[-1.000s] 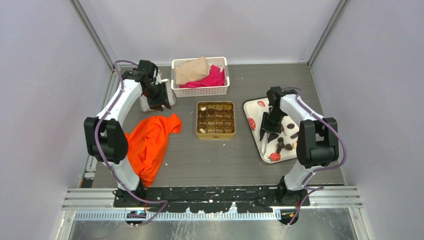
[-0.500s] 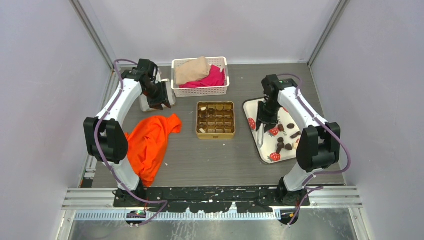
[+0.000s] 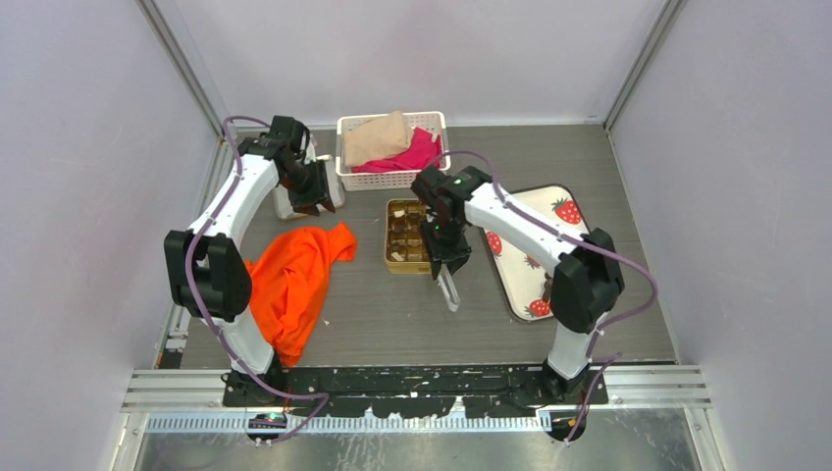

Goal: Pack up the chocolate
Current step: Place the fake chocolate in the packing box.

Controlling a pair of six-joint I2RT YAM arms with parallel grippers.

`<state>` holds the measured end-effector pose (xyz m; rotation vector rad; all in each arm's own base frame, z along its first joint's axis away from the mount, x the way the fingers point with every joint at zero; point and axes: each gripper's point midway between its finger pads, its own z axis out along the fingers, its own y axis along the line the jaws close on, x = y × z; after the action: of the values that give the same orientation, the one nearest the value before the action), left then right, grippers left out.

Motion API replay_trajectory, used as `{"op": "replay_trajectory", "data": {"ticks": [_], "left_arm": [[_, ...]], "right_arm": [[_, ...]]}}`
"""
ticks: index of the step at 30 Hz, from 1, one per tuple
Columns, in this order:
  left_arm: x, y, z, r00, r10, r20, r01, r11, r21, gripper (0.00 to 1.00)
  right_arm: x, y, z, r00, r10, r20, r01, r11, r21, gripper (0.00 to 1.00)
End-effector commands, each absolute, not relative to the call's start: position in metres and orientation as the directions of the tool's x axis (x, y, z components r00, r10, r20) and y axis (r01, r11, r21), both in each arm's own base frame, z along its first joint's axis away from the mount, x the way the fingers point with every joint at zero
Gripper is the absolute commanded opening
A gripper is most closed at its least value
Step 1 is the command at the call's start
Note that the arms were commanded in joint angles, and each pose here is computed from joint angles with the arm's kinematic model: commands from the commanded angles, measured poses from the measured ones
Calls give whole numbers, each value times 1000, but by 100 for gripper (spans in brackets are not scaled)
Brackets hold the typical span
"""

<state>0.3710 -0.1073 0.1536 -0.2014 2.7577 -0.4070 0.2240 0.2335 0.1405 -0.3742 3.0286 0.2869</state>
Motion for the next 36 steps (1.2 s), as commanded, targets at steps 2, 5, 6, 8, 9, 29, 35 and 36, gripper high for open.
{"op": "replay_trajectory", "data": {"ticks": [2,5,6,8,9,29,35,36], "left_arm": [[377,-103,168,-912,-192,-364,-80,950,-301,42],[376,-102,167,-913,-192,-360,-81,950,-300,42],[376,-102,167,-913,-191,-360,-80,951,-300,42],[376,-102,166,-913,-191,-360,-81,951,-300,42],[376,-102,166,-913,-190,-360,-80,951,-300,42],[378,-103,167,-913,-190,-360,-79,950,-301,42],[377,-103,167,-913,-190,-360,-79,950,-301,42],[378,-103,167,-913,-190,-360,-79,950,-302,42]], "right_arm": [[224,268,140,-955,-270,-122,-291,933,214,1],[223,273,132,-954,-281,-108,-298,931,209,1],[223,274,130,-954,-281,-105,-298,931,211,1],[223,276,127,-955,-279,-102,-295,931,216,1],[223,277,126,-955,-281,-97,-296,930,218,1],[227,278,115,-955,-285,-82,-295,937,188,34],[227,277,117,-955,-285,-86,-296,937,186,38],[226,277,117,-954,-286,-86,-298,936,186,39]]}}
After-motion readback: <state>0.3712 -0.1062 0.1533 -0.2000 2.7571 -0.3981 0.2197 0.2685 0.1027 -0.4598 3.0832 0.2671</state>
